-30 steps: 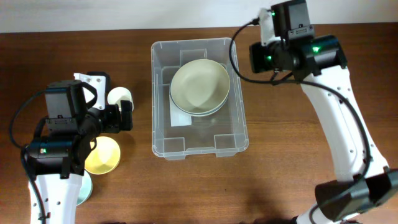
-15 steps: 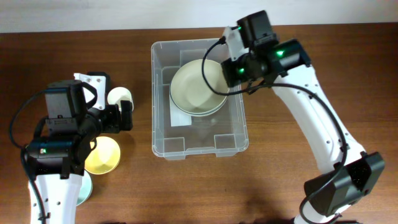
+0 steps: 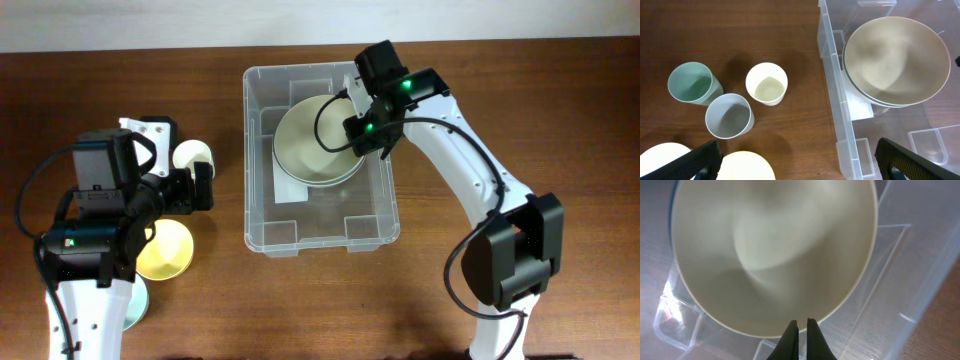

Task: Pack container

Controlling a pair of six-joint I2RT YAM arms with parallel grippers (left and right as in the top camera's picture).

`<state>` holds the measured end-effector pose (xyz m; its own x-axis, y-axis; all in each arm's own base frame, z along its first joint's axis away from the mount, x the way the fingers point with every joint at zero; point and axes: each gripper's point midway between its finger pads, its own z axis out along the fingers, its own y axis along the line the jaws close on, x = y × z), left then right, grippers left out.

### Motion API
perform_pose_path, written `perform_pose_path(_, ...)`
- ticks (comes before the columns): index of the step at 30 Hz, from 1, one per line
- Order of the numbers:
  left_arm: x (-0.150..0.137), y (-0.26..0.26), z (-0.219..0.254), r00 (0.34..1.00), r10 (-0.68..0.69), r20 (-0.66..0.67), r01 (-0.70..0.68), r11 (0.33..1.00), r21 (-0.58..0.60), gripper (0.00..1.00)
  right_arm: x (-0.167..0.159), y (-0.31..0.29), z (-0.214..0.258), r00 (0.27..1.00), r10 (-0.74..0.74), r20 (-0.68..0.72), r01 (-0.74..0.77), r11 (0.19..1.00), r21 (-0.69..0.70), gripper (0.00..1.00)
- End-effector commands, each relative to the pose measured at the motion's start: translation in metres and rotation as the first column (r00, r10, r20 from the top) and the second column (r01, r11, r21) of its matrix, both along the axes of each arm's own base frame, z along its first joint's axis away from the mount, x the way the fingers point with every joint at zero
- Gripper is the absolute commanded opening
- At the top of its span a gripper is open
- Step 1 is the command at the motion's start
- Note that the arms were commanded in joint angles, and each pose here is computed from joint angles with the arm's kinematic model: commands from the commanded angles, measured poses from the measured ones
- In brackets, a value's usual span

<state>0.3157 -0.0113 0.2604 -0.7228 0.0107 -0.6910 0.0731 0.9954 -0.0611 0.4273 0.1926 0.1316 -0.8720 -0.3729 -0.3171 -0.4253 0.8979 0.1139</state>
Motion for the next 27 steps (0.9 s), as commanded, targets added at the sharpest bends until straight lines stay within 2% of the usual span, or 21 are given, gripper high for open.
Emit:
perform_pose_path(1,0.002,0.001,0.007,1.0,0.009,0.016,-0.009,1.0,-0.001,1.0,0.001,-0.004,-0.02,0.999,-0.017,-0.039,0.016,1.0,-0.027,0.04)
perform_pose_path(10,0.003,0.001,0.006,1.0,0.009,0.014,-0.009,1.0,-0.001,1.0,0.003,-0.018,-0.025,0.999,-0.04,-0.032,0.037,0.994,-0.103,0.04)
perform_pose_path(27,0.003,0.001,0.005,1.0,0.009,0.011,-0.009,1.0,-0.001,1.0,-0.003,-0.02,-0.053,0.994,-0.041,-0.099,0.028,0.991,-0.132,0.04)
